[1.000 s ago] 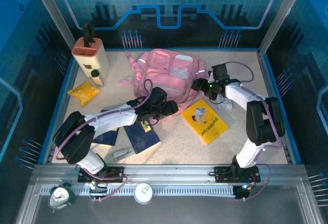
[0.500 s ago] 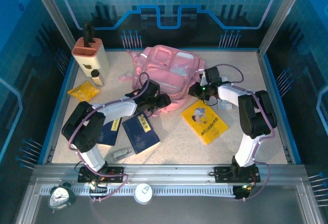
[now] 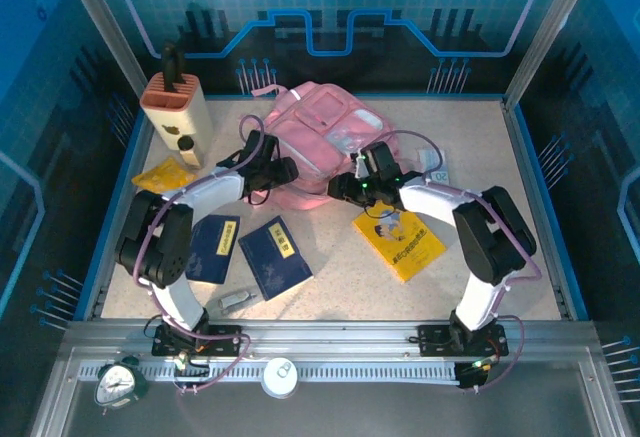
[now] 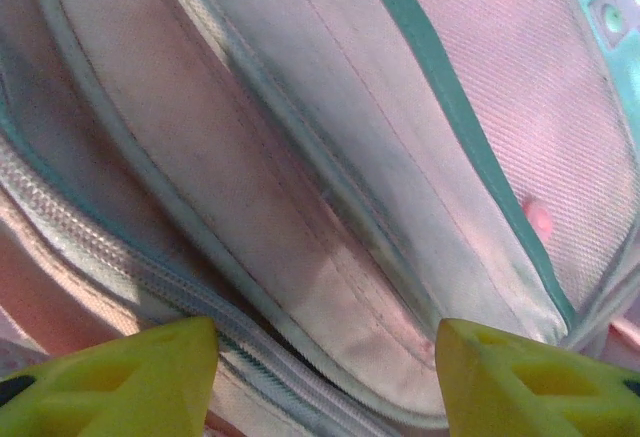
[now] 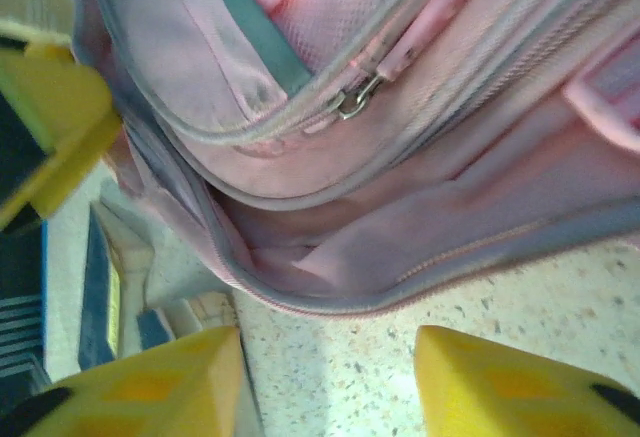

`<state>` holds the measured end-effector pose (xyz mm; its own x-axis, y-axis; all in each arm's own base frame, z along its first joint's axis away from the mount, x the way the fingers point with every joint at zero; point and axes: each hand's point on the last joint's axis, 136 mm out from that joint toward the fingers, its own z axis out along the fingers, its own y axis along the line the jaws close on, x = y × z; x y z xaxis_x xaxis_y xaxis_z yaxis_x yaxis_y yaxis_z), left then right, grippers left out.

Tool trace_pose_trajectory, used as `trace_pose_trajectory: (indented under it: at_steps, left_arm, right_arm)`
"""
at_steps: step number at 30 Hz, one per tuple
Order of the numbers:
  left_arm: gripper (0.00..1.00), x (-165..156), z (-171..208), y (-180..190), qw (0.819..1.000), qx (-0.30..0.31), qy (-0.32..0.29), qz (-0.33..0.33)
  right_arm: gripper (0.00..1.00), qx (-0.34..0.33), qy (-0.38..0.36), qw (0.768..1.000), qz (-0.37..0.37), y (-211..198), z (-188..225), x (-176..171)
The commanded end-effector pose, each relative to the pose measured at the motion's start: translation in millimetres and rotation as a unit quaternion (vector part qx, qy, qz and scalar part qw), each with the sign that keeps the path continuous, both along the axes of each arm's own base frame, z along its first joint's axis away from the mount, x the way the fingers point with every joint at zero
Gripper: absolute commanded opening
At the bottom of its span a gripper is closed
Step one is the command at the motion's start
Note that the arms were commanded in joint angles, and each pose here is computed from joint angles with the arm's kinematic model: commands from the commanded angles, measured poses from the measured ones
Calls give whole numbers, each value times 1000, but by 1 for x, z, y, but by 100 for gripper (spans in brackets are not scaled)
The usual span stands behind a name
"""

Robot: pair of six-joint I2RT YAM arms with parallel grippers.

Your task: Pack the student bag

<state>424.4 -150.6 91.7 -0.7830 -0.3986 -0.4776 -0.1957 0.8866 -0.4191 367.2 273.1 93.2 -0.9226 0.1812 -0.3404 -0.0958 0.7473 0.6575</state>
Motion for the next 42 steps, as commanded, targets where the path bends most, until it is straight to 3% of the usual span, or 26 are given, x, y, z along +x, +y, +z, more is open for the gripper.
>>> trace_pose_trajectory:
  at_steps: [1, 5, 9, 21, 25, 30, 37, 42]
  left_arm:
    - [62, -12, 35, -5, 999, -21, -17, -18]
    - [63, -34, 41, -19, 997, -71, -3, -8]
    - [64, -55, 42, -47, 995, -94, 5, -19]
    - [65, -84, 22, -125, 991, -104, 19, -85]
    - [64, -85, 10, -134, 991, -98, 22, -92]
    - [63, -86, -3, -130, 992, -71, 22, -104]
    - [60, -82, -23, -112, 994, -17, 31, -101]
    - [57, -64, -28, -91, 995, 8, 21, -92]
  right_arm:
    - [61, -13, -19, 999, -42, -34, 31, 5]
    - [74, -24, 18, 996, -87, -78, 24, 12]
    - [80, -22, 44, 993, -111, -102, 9, 32]
    - [77, -26, 50, 988, -144, -110, -24, 100]
    - [69, -26, 47, 988, -147, -108, -35, 112]
    - [44, -20, 25, 989, -146, -106, -31, 124]
    - [11, -2, -16, 991, -136, -103, 6, 129]
    - [2, 19, -51, 990, -131, -104, 52, 116]
